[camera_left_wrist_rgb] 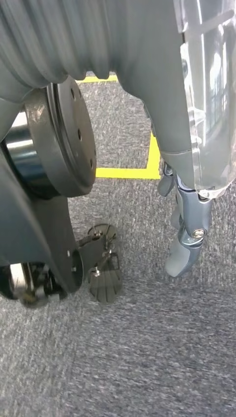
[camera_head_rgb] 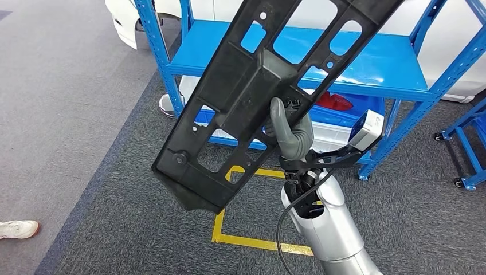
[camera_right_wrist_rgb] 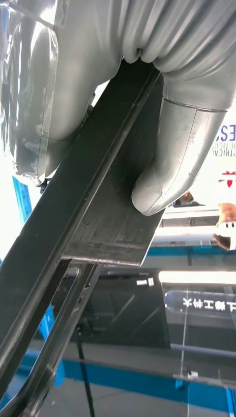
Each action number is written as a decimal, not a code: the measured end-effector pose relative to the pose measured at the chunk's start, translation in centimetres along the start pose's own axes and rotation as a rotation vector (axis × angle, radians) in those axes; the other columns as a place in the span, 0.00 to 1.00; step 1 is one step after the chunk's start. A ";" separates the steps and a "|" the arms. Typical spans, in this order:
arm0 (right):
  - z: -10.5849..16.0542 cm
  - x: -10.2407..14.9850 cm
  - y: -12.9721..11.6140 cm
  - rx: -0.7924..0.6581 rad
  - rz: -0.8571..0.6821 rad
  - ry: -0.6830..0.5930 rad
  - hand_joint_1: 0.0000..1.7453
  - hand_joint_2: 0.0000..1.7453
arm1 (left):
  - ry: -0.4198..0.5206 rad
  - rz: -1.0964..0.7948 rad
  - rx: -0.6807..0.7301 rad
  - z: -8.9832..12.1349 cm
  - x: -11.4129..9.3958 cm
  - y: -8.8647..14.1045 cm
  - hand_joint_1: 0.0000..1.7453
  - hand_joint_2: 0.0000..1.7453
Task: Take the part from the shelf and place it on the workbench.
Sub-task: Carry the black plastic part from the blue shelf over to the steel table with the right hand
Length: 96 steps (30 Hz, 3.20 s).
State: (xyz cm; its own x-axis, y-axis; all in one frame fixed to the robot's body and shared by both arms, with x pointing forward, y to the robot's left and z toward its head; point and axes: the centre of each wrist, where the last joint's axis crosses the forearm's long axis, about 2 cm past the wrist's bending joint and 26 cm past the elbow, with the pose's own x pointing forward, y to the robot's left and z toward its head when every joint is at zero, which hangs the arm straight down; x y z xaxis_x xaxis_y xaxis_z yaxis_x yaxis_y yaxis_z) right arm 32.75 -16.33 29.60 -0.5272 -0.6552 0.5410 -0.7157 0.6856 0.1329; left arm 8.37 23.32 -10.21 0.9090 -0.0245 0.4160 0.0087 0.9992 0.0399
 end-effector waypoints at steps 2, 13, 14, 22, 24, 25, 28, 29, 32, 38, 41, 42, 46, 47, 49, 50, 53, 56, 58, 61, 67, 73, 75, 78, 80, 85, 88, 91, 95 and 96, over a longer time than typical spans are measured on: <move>0.1 0.0 0.0 0.000 -0.001 0.000 1.00 1.00 | 0.002 0.000 0.000 0.0 -0.1 0.0 0.00 1.00; 0.4 0.0 -0.3 0.000 -0.003 0.003 1.00 1.00 | 0.007 0.003 0.001 0.1 -0.3 0.1 0.00 1.00; 0.4 0.0 -0.4 -0.001 -0.001 0.002 1.00 1.00 | 0.006 0.003 0.001 0.1 -0.3 0.1 0.00 1.00; 0.6 0.0 -0.7 -0.008 0.003 0.008 1.00 1.00 | 0.012 0.010 0.003 0.1 -0.6 0.1 0.00 1.00; 0.5 0.1 -0.8 -0.005 0.002 0.006 1.00 1.00 | 0.011 0.011 0.003 0.1 -0.6 0.0 0.00 1.00; 0.5 0.1 -0.8 -0.004 0.001 0.005 1.00 1.00 | 0.011 0.011 0.003 0.2 -0.6 0.0 0.00 1.00; 0.7 0.1 -0.8 -0.007 -0.004 0.005 1.00 1.00 | 0.012 0.012 0.003 0.2 -0.7 0.0 0.00 1.00; 0.8 0.1 -0.9 -0.008 -0.006 0.005 1.00 1.00 | 0.012 0.012 0.003 0.2 -0.6 0.0 0.00 1.00; 1.0 0.1 -0.9 -0.011 -0.010 0.007 1.00 1.00 | 0.021 0.014 0.004 0.3 -1.1 0.0 0.00 1.00; 1.6 0.0 -0.9 -0.024 -0.013 0.015 1.00 1.00 | 0.034 0.017 0.006 0.4 -1.7 0.1 0.00 1.00; 1.6 0.1 -1.0 -0.027 -0.009 0.010 1.00 1.00 | 0.031 0.013 0.008 0.4 -1.7 0.3 0.00 1.00; 1.6 0.1 -1.1 -0.029 -0.007 0.010 1.00 1.00 | 0.028 0.012 0.006 0.4 -1.6 0.2 0.00 1.00; 1.8 0.4 -1.4 -0.033 0.003 0.005 1.00 1.00 | 0.023 0.010 0.004 0.3 -1.2 0.2 0.00 1.00; 1.8 0.4 -1.4 -0.033 0.004 0.005 1.00 1.00 | 0.025 0.010 0.004 0.3 -1.3 0.2 0.00 1.00; 1.9 0.3 -1.4 -0.034 0.004 0.007 1.00 1.00 | 0.030 0.010 0.003 0.3 -1.3 0.2 0.00 1.00; 2.0 0.3 -1.4 -0.034 0.003 0.009 1.00 1.00 | 0.031 0.010 0.003 0.3 -1.3 0.2 0.00 1.00; 2.0 0.4 -1.5 -0.030 0.004 0.007 1.00 1.00 | 0.030 0.010 0.003 0.3 -1.1 0.2 0.00 1.00; 1.9 0.4 -1.5 -0.027 0.007 0.002 1.00 1.00 | 0.032 0.011 0.003 0.2 -1.1 0.2 0.00 1.00; 2.0 0.5 -1.6 -0.028 0.010 0.001 1.00 1.00 | 0.031 0.011 0.003 0.2 -1.0 0.2 0.00 1.00; 2.0 0.5 -1.7 -0.027 0.013 -0.002 1.00 1.00 | 0.027 0.012 0.003 0.2 -0.8 0.2 0.00 1.00; 2.2 0.4 -1.8 -0.031 0.013 0.001 1.00 1.00 | 0.033 0.011 0.002 0.2 -1.1 0.2 0.00 1.00; 2.3 0.4 -1.8 -0.032 0.013 -0.001 1.00 1.00 | 0.033 0.011 0.002 0.2 -1.0 0.3 0.00 1.00; 2.3 0.4 -1.9 -0.032 0.014 -0.002 1.00 1.00 | 0.030 0.013 0.002 0.2 -0.9 0.3 0.00 1.00; 2.2 0.5 -1.9 -0.029 0.015 -0.004 1.00 1.00 | 0.034 0.015 0.001 0.3 -1.1 0.3 0.00 1.00; 2.3 0.5 -1.9 -0.030 0.015 -0.003 1.00 1.00 | 0.039 0.014 0.001 0.3 -1.4 0.2 0.00 1.00; 2.3 0.6 -1.9 -0.024 0.014 -0.008 1.00 1.00 | 0.041 0.012 -0.002 0.3 -1.4 0.2 0.00 1.00; 2.2 0.7 -1.8 -0.022 0.013 -0.014 1.00 1.00 | 0.043 0.011 0.001 0.3 -1.5 0.2 0.00 1.00; 2.3 0.8 -1.8 -0.022 0.012 -0.018 1.00 1.00 | 0.043 0.011 0.004 0.3 -1.4 0.2 0.00 1.00; 2.4 0.7 -1.7 -0.027 0.008 -0.017 1.00 1.00 | 0.053 0.010 0.005 0.5 -1.9 0.2 0.00 1.00; 2.6 0.7 -1.7 -0.029 0.007 -0.015 1.00 1.00 | 0.054 0.010 0.004 0.5 -2.0 0.2 0.00 1.00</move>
State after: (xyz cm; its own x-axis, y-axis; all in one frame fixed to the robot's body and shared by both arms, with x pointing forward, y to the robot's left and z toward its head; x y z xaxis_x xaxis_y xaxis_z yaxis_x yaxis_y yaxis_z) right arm 32.40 -18.72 27.63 -0.5389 -0.6551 0.5296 -0.6985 0.6989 0.1537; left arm 6.35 23.60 -10.59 0.9303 -0.0128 0.3666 -0.0021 0.9992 0.0402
